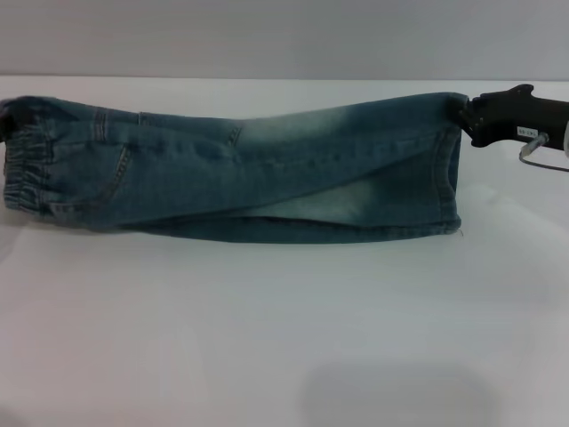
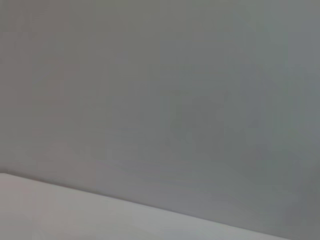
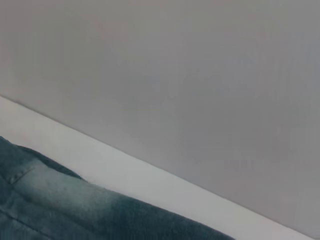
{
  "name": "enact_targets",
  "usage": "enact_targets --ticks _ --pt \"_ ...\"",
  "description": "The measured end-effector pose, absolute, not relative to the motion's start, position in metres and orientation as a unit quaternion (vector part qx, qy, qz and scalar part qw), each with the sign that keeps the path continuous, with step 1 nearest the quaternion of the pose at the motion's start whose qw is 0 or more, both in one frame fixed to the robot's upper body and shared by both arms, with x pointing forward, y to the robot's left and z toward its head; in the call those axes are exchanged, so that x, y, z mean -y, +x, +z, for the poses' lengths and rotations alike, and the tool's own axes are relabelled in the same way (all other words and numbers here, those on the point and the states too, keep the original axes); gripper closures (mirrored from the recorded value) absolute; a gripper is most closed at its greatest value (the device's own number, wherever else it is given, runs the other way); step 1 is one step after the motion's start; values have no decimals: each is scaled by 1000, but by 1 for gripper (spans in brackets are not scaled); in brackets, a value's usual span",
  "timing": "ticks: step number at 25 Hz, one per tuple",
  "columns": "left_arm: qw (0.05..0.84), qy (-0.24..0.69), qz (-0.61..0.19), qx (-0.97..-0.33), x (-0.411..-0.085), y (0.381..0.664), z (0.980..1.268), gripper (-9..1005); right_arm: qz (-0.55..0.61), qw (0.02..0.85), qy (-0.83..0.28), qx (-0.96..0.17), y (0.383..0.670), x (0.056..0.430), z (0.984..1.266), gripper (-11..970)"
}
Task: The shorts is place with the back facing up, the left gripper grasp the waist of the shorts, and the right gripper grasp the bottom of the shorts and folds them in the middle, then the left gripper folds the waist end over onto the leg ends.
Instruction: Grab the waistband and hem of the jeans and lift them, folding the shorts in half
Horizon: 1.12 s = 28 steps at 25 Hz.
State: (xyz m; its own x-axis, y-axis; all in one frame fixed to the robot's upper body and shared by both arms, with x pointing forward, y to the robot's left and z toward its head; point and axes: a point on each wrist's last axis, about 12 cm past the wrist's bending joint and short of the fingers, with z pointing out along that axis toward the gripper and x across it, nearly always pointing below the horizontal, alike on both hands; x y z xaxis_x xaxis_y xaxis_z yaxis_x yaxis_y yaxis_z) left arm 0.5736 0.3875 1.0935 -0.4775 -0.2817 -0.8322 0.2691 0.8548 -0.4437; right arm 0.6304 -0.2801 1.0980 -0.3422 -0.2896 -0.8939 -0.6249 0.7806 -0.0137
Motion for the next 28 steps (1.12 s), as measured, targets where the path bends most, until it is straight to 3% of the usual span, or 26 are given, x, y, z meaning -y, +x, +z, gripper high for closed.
enact_targets --ticks 28 --pt "516 -14 -227 -825 -382 584 1087 776 134 488 -281 -815 644 264 1090 957"
